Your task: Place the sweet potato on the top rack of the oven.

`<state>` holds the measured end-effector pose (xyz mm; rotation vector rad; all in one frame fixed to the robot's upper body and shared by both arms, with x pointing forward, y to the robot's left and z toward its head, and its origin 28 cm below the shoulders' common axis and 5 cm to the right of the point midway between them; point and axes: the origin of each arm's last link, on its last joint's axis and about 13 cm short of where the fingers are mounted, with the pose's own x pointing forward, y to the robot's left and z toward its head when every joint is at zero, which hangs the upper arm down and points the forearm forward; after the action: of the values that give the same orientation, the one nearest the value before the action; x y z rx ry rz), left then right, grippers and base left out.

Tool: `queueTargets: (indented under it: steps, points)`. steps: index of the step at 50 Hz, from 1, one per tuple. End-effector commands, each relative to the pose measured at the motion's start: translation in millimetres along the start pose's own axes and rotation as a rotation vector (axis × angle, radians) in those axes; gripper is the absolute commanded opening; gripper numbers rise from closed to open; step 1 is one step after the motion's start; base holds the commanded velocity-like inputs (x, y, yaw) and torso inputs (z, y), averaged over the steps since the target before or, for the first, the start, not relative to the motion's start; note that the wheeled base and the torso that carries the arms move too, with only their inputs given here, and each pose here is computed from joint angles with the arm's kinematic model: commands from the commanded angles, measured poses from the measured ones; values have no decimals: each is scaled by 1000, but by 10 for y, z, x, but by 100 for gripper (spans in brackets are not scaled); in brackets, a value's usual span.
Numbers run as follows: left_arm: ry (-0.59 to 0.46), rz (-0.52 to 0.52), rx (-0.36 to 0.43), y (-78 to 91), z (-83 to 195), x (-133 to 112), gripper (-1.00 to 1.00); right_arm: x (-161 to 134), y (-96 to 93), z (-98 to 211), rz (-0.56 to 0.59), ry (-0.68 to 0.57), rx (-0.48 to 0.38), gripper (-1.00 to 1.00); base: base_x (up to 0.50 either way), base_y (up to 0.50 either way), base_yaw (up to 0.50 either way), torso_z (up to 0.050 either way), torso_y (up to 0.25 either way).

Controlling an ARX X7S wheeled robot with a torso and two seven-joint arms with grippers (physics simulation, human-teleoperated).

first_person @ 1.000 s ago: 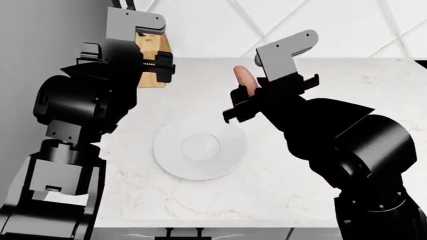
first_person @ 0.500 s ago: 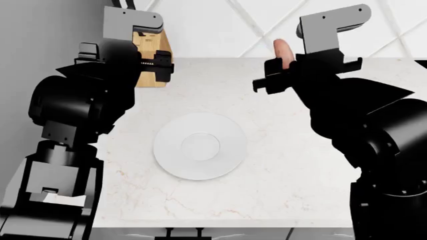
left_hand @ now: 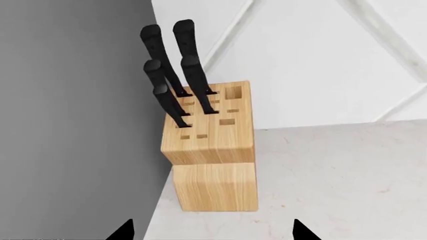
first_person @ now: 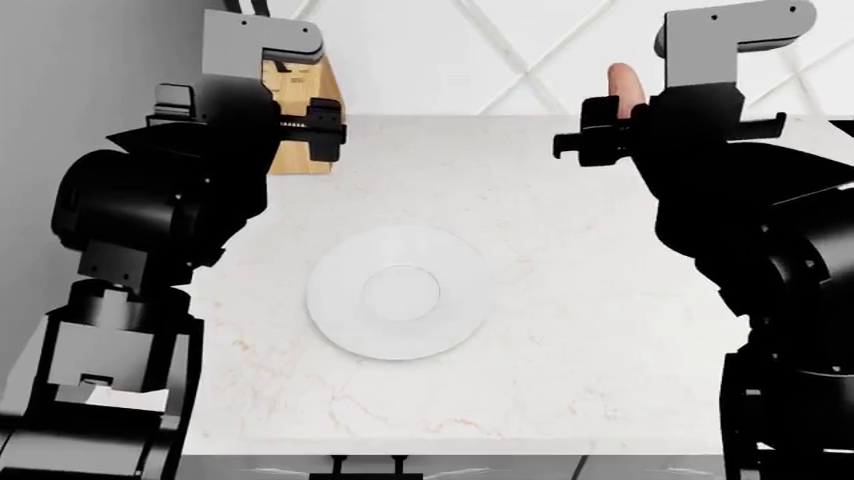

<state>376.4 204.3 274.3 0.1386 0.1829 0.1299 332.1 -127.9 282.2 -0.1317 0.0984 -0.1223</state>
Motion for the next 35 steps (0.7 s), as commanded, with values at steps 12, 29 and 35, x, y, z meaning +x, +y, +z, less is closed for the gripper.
queueTargets:
  steps: [12, 29, 35]
  points:
    - [1, 3, -6, 13, -13, -7, 100, 0, -91, -4, -55, 6, 16, -100, -454, 0, 0, 0, 0]
    - [-1, 2, -7, 7, -13, -13, 100, -18, -112, -26, -57, 7, 19, -100, -500, 0, 0, 0, 0]
    - [-1, 2, -5, 9, -11, -17, 100, -14, -107, -30, -52, 5, 19, -100, -500, 0, 0, 0, 0]
